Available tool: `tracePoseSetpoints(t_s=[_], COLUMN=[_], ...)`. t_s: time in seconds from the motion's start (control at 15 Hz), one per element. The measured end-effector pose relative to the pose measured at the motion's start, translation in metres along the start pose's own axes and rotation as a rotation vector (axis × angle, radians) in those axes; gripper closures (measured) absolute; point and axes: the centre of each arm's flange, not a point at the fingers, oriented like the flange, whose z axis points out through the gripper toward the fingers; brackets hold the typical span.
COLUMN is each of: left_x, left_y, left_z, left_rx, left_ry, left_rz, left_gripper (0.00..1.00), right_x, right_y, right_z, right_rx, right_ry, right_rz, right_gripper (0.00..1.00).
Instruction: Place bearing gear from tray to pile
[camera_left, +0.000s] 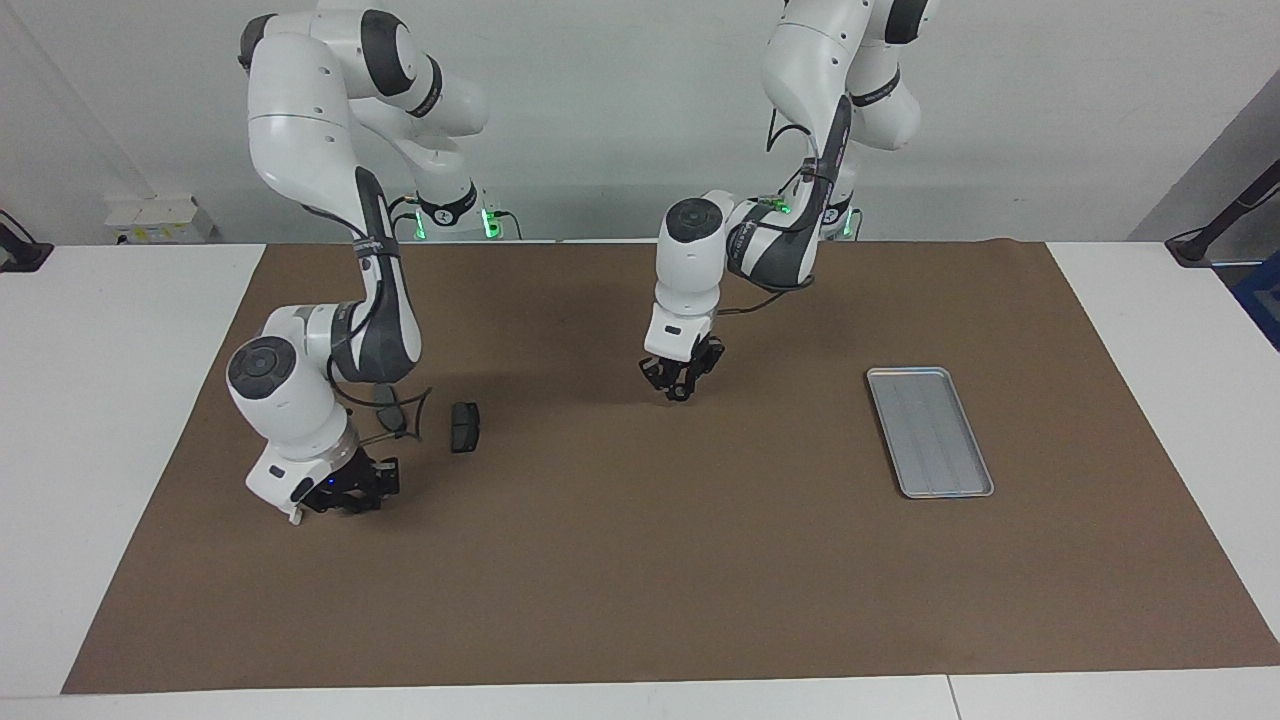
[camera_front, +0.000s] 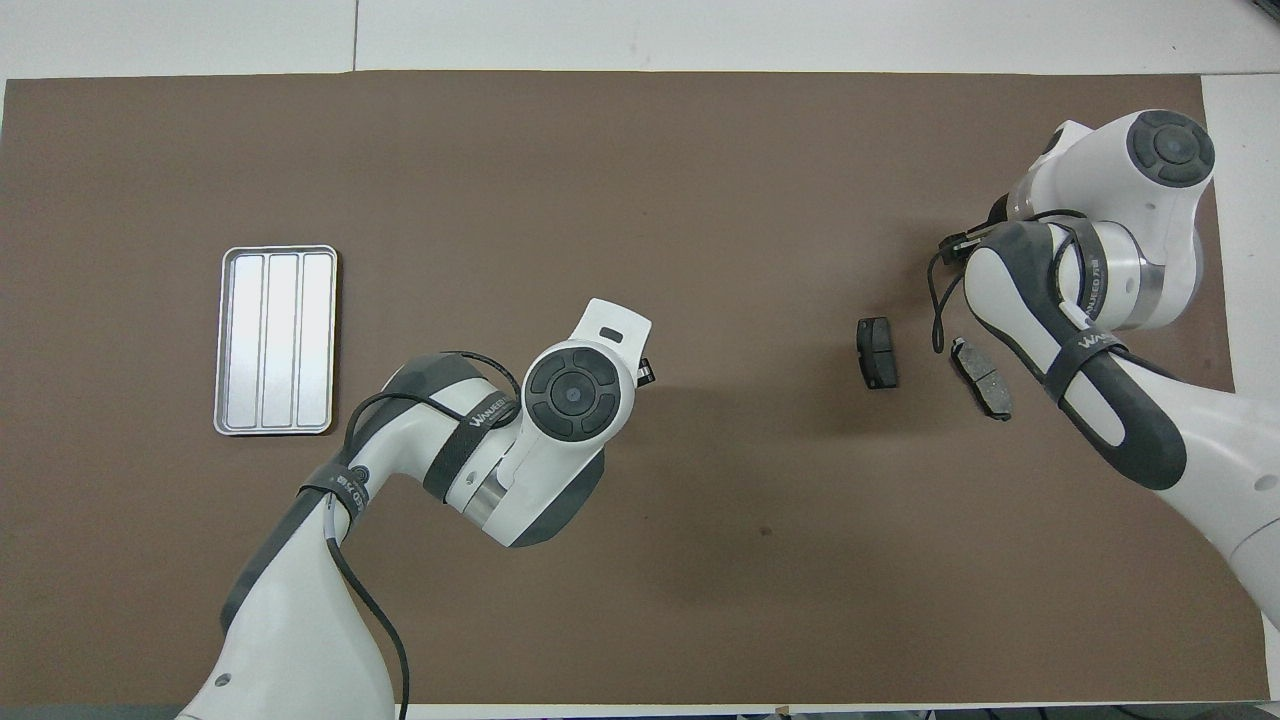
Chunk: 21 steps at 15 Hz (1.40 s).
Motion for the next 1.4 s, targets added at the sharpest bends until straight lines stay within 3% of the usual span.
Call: tracePoseSetpoints(t_s=[0.07, 0.4, 0.47, 0.53, 0.74, 0.87, 0.94, 1.14, 1.4], left_x=[-0.001, -0.004, -0.004, -0.004, 0.004, 0.024, 0.040, 0.110, 0.201], left_y=[-0.001, -0.005, -0.005, -0.005, -0.005, -0.008, -0.013, -0.062, -0.187], left_z=[0.004, 0.011, 0.011, 0.011, 0.006, -0.014, -0.034, -0.125, -0.252], left_rx=[0.001, 0.000, -0.001, -0.002, -0.009, -0.007, 0.003, 0.016, -0.013], left_ry=[-0.001, -0.001, 0.000, 0.001, 0.010, 0.021, 0.022, 0.035, 0.135], left_rz=[0.001, 0.002, 0.002, 0.001, -0.007, -0.001, 0.014, 0.056, 0.094], left_gripper=[0.65, 0.65, 0.65, 0.60, 0.30, 0.06, 0.00, 0.00, 0.00], right_x=[0.000, 0.003, 0.003, 0.004, 0.007, 0.006, 0.005, 0.006, 0.005], right_y=[0.000, -0.005, -0.008, -0.013, -0.040, -0.061, -0.073, -0.124, -0.243], right_z=[-0.001, -0.008, -0.014, -0.023, -0.068, -0.096, -0.105, -0.121, -0.128], right_rx=[-0.001, 0.001, 0.002, 0.003, -0.001, -0.004, -0.005, -0.008, -0.017], right_ry=[0.002, 0.009, 0.006, -0.003, -0.014, -0.025, -0.031, -0.057, -0.062], right_rz=[0.000, -0.008, -0.013, -0.020, -0.057, -0.050, -0.032, 0.097, 0.350], right_gripper=[0.64, 0.18, 0.03, 0.00, 0.00, 0.00, 0.00, 0.00, 0.00])
